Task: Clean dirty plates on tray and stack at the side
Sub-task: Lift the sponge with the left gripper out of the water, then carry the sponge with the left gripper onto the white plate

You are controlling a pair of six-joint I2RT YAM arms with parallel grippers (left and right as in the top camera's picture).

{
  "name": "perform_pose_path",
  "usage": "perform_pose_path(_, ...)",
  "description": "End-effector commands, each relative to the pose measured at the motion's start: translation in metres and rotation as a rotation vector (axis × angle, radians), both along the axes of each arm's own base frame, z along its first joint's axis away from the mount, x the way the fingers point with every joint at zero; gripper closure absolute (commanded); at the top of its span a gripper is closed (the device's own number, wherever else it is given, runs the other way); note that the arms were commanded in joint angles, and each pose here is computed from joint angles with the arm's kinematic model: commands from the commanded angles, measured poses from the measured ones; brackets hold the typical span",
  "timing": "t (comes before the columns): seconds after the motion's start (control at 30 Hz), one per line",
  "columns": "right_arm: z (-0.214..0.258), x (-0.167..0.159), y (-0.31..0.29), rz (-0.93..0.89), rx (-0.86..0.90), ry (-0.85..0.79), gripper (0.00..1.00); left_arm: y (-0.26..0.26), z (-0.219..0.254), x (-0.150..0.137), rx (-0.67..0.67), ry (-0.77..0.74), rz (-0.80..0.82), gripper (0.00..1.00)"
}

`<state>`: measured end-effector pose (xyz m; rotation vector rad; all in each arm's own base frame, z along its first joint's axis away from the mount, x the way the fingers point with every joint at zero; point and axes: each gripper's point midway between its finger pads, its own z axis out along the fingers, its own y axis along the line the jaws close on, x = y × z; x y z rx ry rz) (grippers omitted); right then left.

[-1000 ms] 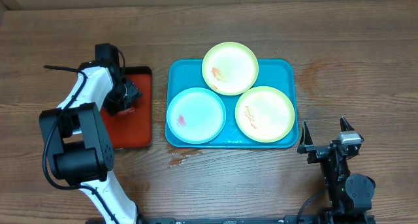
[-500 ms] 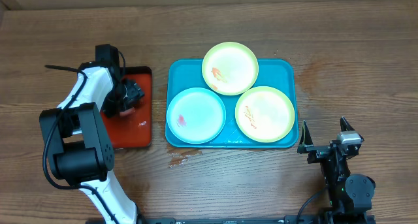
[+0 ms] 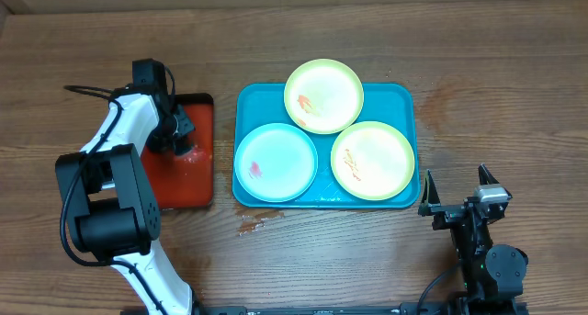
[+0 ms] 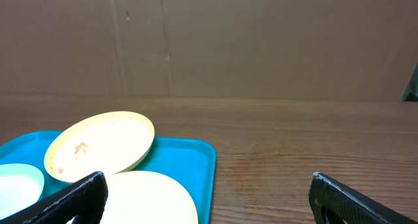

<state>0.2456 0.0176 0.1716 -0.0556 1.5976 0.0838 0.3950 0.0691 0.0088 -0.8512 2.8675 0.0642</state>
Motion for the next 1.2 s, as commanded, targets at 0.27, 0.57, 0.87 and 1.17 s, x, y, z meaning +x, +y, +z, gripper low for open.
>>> perform_pose_path(0.27, -0.002, 0.000, -0.003, -0.014, -0.001, -0.004, 0.00, 0.016, 0.103, 0.011, 0.038, 0.048, 0.014, 0.96)
perform_pose_path(0.57, -0.002, 0.000, -0.003, -0.014, -0.001, -0.004, 0.00, 0.015, 0.063, 0.000, 0.044, 0.088, 0.022, 0.96)
perform_pose_path(0.87, -0.002, 0.000, -0.003, -0.014, -0.001, -0.004, 0.00, -0.003, 0.096, -0.001, -0.057, 0.059, -0.004, 0.96)
perform_pose_path(1.17, -0.002, 0.000, -0.003, -0.014, -0.001, -0.004, 0.00, -0.128, 0.163, -0.028, -0.306, -0.010, -0.403, 0.96)
